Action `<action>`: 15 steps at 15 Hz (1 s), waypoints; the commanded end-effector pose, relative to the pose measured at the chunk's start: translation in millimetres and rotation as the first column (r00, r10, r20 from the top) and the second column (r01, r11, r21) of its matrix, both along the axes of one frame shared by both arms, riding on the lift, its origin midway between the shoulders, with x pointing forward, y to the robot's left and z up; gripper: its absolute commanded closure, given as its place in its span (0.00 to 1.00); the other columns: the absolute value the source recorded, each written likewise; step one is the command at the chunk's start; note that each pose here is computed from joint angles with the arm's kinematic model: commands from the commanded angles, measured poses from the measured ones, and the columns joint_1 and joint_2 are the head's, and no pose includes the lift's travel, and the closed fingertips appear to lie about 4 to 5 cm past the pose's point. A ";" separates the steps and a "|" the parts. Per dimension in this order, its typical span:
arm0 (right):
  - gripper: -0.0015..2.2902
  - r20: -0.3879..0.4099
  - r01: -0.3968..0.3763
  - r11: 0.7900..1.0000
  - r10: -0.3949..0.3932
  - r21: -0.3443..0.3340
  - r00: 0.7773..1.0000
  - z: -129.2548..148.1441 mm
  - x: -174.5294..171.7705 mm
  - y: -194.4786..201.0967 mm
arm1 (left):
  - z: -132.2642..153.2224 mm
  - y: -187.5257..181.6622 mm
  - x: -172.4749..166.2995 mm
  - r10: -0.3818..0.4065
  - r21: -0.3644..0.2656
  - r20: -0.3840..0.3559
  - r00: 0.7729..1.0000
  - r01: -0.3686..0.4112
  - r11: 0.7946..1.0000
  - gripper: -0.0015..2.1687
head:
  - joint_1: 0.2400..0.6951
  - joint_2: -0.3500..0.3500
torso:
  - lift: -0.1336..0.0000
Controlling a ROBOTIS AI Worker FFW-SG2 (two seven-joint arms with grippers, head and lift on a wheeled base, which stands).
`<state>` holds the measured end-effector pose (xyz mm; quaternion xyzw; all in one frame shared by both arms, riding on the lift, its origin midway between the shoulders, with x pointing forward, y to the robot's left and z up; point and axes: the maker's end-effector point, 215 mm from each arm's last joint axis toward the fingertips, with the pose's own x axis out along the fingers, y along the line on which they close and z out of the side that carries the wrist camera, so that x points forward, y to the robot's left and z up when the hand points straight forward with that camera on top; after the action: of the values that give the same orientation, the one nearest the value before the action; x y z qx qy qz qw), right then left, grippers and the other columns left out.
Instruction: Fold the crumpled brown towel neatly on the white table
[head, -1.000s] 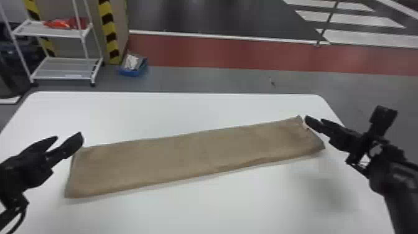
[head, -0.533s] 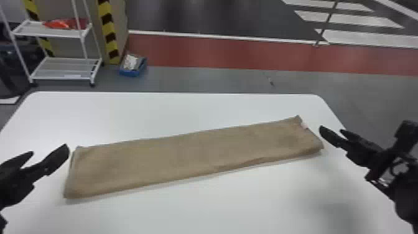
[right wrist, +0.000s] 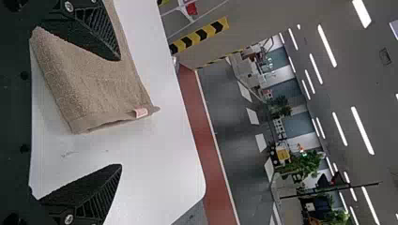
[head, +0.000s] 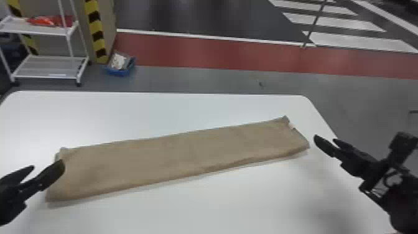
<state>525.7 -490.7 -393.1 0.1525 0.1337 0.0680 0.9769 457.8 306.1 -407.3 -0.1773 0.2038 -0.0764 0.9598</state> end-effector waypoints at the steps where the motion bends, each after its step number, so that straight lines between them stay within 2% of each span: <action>1: 0.04 0.001 -0.015 1.000 0.015 -0.025 1.000 3.4 -10.3 5.0 | -12.5 -7.8 -7.4 -0.020 0.031 -0.024 1.000 0.021 0.999 0.15 | 1.00 0.21 | 0.07; 2: 0.04 0.002 -0.019 1.000 0.019 -0.022 1.000 3.2 -13.6 6.8 | -17.5 -9.8 -11.0 -0.025 0.033 -0.034 0.999 0.026 0.999 0.20 | 1.00 0.21 | 0.07; 5: 0.04 0.011 -0.024 1.000 0.024 0.005 1.000 5.5 -15.8 14.6 | -30.2 -12.3 -17.3 -0.039 0.060 -0.059 0.998 0.043 0.997 0.21 | 1.00 0.19 | 0.07; 6: 0.04 0.005 -0.034 0.999 0.034 0.012 0.999 6.5 -17.0 21.6 | -35.9 -11.2 -17.9 -0.039 0.071 -0.069 0.997 0.043 0.997 0.28 | 1.00 0.19 | 0.07; 7: 0.04 -0.012 -0.040 0.999 0.040 0.003 0.999 4.4 -21.0 28.2 | -40.7 -9.1 -16.1 -0.034 0.066 -0.077 0.996 0.039 0.997 0.30 | 1.00 0.20 | 0.07; 10: 0.04 0.003 -0.059 0.998 0.059 -0.007 0.998 15.8 -26.9 42.0 | -46.3 -3.5 -12.8 -0.030 0.094 -0.086 0.996 0.038 0.995 0.30 | 1.00 0.23 | 0.07; 11: 0.04 0.007 -0.057 0.998 0.057 -0.008 0.998 19.4 -27.8 39.9 | -47.2 -3.9 -12.1 -0.031 0.099 -0.088 0.996 0.039 0.994 0.30 | 1.00 0.24 | 0.07; 13: 0.04 0.000 -0.046 0.999 0.046 -0.007 0.999 18.6 -30.0 33.3 | -48.3 -4.1 -11.4 -0.032 0.105 -0.089 0.995 0.041 0.994 0.38 | 1.00 0.25 | 0.07; 15: 0.04 0.001 -0.032 0.999 0.032 0.012 0.999 17.3 -32.5 27.1 | -51.2 -5.0 -10.0 -0.036 0.117 -0.093 0.995 0.047 0.992 0.38 | 1.00 0.24 | 0.07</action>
<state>495.2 -458.5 -374.8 0.1492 0.1361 0.0888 0.9754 446.9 301.8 -456.6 -0.1231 0.2534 -0.0754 0.9565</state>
